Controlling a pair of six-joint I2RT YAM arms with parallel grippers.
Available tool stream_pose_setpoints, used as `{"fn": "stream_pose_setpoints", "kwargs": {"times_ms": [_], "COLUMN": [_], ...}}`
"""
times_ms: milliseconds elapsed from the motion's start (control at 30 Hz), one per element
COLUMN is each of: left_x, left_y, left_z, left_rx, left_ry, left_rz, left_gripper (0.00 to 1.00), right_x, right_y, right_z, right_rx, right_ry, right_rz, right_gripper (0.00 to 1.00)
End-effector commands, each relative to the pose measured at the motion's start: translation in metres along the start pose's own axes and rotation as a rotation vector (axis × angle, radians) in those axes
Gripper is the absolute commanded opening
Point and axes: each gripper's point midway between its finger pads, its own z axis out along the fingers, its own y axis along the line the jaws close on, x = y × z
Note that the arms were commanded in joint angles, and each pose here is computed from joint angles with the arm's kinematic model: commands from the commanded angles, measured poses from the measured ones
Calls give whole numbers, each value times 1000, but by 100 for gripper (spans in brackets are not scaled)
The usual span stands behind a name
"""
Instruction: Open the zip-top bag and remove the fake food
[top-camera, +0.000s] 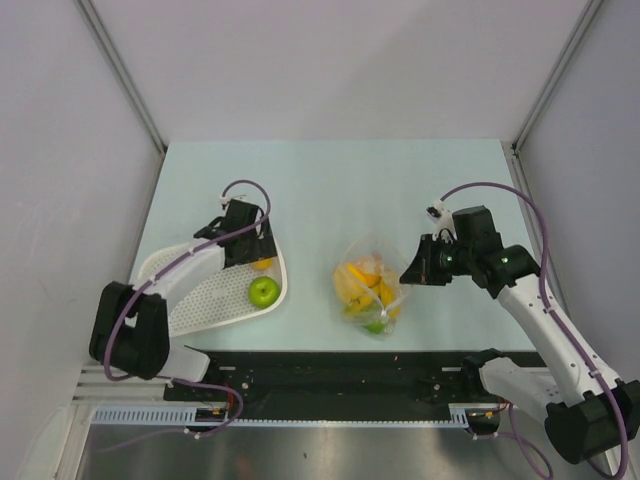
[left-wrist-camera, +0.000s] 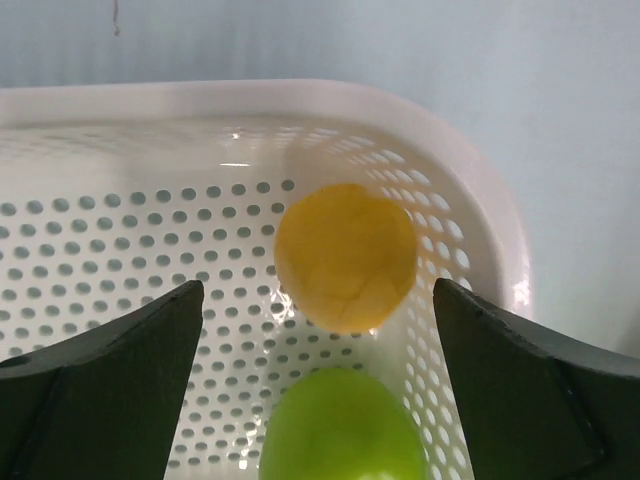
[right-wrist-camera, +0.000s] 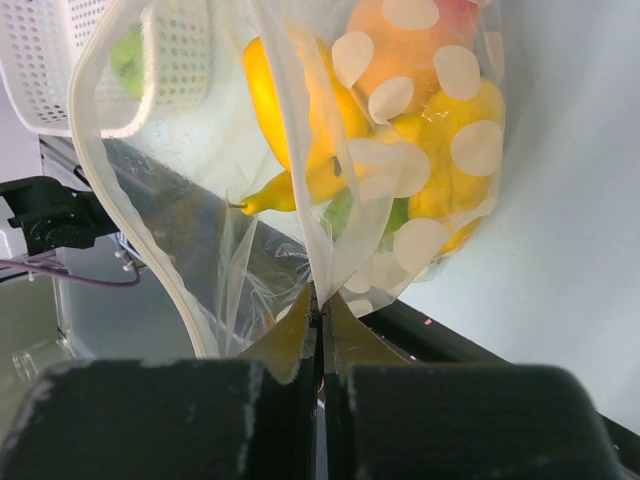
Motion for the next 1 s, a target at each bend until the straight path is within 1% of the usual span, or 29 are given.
{"fn": "stream_pose_setpoints", "kwargs": {"times_ms": [0,67,100,233,300,333,367,400,433,467,500,533,567,600,633,667,700,800,867,933,967], "left_x": [-23,-23,-26,-18,-2,-1,9,8,12,25,27,22,41,45,41,58,55,68,74,84,86], "left_y": [-6,-17,-21,-62,-98,-111,-133,-146,-157,-173,-181,-193,-207,-214,-225,-236,-244,-262,-271,-280,-282], "left_z": [-52,-73,-92,-141,-168,-182,-200,-216,-221,-234,-237,-252,-245,-246,-258,-246,-252,-235,-231,-218,-212], "left_rx": [97,168,214,431,598,661,748,799,820,864,867,892,876,874,898,874,884,857,873,873,864], "left_ry": [-111,-136,-173,-201,-172,-182,-181,-196,-191,-178,-187,-211,-161,-161,-177,-125,-132,-76,-54,-20,-15], "left_rz": [-32,-37,-46,14,73,93,139,155,180,237,282,312,384,441,463,519,534,572,594,630,650], "left_gripper": [100,100,97,89,83,82,81,81,80,80,78,78,77,75,73,71,67,60,55,53,50], "right_x": [-8,-8,-9,-7,-5,-4,-3,-1,0,1,2,4,4,4,4,4,4,2,-2,-3,-4], "right_y": [11,12,13,17,18,18,19,18,21,22,23,24,25,27,28,29,31,33,34,36,35], "right_z": [-9,-9,-9,-10,-11,-11,-11,-11,-11,-11,-10,-10,-10,-10,-10,-11,-12,-15,-16,-17,-16], "right_rx": [-40,-46,-52,-68,-71,-71,-73,-73,-84,-90,-93,-94,-96,-99,-96,-98,-100,-98,-96,-98,-98], "right_ry": [-57,-57,-58,-55,-60,-62,-63,-58,-54,-52,-51,-48,-50,-55,-56,-57,-62,-78,-89,-97,-100], "right_rz": [-8,-7,-7,3,1,2,3,9,16,20,21,18,24,20,20,25,23,20,20,21,19], "right_gripper": [0,0,0,0,0,0,0,0,0,0,0,0,0,0,0,0,0,0,0,0,0]}}
